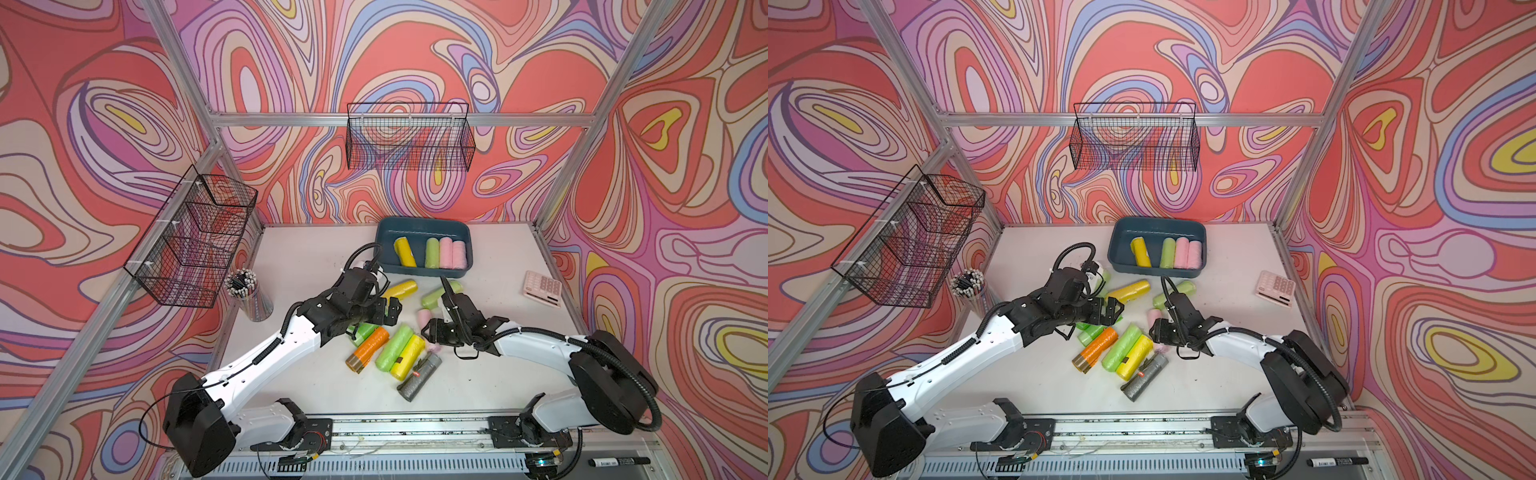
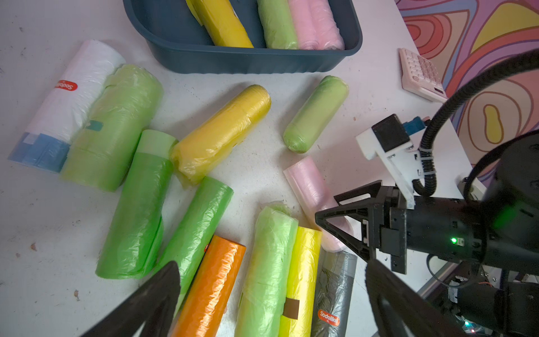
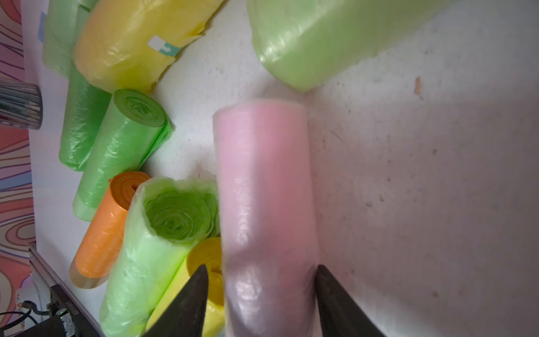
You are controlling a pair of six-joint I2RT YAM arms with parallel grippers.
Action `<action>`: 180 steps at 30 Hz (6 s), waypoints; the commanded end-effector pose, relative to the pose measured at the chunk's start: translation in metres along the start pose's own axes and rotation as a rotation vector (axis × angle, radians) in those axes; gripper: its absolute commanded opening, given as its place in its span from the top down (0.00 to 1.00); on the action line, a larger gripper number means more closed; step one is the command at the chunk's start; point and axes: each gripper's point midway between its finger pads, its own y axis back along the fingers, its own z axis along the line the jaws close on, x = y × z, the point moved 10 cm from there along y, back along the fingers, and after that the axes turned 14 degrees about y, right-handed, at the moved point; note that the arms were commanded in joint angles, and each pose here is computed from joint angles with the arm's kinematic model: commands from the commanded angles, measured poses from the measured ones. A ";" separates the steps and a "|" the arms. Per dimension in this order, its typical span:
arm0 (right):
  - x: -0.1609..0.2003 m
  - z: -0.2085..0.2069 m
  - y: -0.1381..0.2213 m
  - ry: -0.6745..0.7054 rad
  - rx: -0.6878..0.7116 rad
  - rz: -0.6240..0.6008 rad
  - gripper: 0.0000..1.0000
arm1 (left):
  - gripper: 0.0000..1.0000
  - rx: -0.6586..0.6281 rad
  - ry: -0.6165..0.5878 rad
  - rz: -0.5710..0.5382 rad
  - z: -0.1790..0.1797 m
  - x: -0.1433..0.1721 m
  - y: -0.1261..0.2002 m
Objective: Put the roll of trash bags into the storage box
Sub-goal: Pick up the roll of trash bags from the center of the board, then place the roll of trash bags in the storage box.
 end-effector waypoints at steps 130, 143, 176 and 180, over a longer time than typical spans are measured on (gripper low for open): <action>-0.276 0.003 -0.065 0.165 0.328 -0.394 0.82 | 0.00 0.115 0.140 -0.170 0.000 -0.007 0.022; -0.285 -0.034 -0.082 0.133 0.412 -0.439 0.82 | 0.00 0.098 0.137 -0.155 -0.004 -0.012 0.012; -0.296 -0.038 -0.059 0.101 0.387 -0.509 0.29 | 0.00 0.105 0.142 -0.128 -0.008 -0.013 0.011; -0.297 -0.027 -0.026 0.108 0.364 -0.536 0.15 | 0.00 0.097 0.134 -0.144 -0.006 -0.012 0.016</action>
